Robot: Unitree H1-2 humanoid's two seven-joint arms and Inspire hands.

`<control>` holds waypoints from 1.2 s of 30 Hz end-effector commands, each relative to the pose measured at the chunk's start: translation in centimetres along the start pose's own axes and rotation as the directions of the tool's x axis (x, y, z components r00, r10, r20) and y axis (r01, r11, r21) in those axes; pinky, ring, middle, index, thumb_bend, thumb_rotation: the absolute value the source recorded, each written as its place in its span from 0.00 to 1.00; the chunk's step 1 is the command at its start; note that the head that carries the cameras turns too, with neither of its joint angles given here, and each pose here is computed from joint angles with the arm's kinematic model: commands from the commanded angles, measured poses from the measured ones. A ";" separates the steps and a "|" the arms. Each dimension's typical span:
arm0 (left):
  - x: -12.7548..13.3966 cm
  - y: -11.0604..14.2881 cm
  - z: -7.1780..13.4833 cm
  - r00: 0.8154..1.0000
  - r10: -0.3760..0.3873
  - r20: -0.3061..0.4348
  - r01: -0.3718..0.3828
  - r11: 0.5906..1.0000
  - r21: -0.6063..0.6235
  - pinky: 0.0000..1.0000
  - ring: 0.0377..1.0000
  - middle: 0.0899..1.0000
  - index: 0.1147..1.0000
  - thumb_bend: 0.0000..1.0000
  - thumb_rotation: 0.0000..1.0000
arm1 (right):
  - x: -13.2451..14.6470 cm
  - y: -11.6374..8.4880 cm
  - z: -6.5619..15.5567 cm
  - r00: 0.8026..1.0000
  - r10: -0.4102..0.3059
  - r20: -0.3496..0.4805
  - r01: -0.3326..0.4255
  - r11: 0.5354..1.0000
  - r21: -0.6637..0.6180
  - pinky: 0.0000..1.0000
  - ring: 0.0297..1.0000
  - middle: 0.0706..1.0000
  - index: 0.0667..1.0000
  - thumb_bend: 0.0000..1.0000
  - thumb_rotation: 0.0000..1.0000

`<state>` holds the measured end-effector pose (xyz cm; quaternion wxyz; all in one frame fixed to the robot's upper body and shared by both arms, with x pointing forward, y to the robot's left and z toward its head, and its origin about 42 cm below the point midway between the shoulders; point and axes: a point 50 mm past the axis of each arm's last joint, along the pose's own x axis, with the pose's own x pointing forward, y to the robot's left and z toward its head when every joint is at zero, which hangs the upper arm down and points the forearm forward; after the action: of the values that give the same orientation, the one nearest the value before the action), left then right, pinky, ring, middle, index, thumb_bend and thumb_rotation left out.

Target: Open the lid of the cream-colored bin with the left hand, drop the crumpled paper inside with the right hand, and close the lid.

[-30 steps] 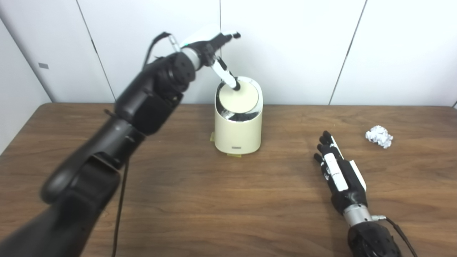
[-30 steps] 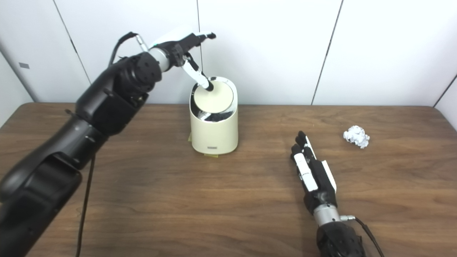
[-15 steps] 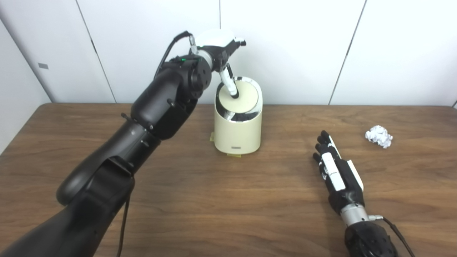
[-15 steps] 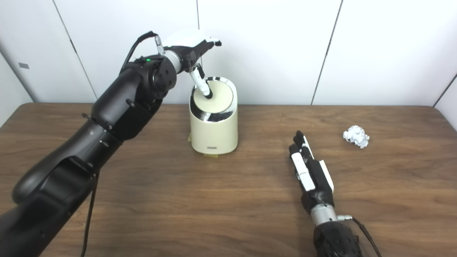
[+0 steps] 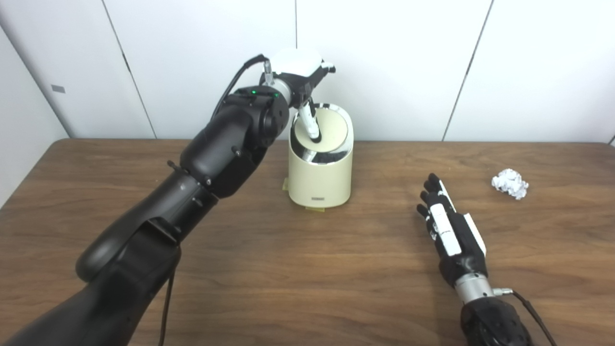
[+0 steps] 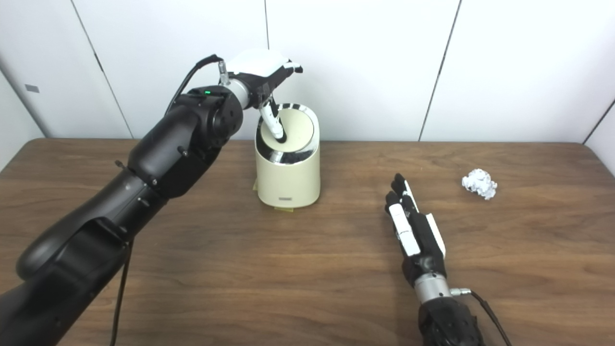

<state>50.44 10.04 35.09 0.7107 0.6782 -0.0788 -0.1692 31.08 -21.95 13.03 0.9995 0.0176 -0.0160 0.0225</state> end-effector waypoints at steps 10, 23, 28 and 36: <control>0.7 0.7 2.2 0.993 0.097 0.072 -0.105 0.989 0.102 0.99 1.00 1.00 0.96 0.95 0.10 | 0.7 0.4 2.3 0.996 0.008 0.083 -0.008 1.000 0.002 0.97 1.00 1.00 1.00 0.61 0.82; 0.7 -0.7 3.2 0.991 0.079 0.109 -0.094 0.986 0.141 1.00 1.00 0.99 0.96 0.97 0.07 | 0.7 0.3 2.6 0.997 0.002 0.080 -0.003 1.000 0.007 0.97 0.99 1.00 1.00 0.62 0.81; 0.5 1.6 3.0 0.992 0.090 0.088 -0.098 0.991 0.087 1.00 1.00 1.00 0.97 0.95 0.08 | 0.9 0.3 2.5 0.997 0.006 0.079 -0.007 1.000 0.013 0.98 0.99 1.00 1.00 0.61 0.80; -0.3 7.8 0.7 0.992 0.123 -0.026 -0.125 0.985 -0.120 0.83 0.96 0.99 0.94 0.95 0.06 | 1.4 0.2 2.1 0.997 0.009 0.077 -0.010 1.000 0.005 0.97 1.00 1.00 1.00 0.60 0.81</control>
<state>50.88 9.75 36.66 0.7508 0.6373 -0.0586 -0.1637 31.28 -21.93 13.36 0.9995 0.0195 -0.0097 0.0223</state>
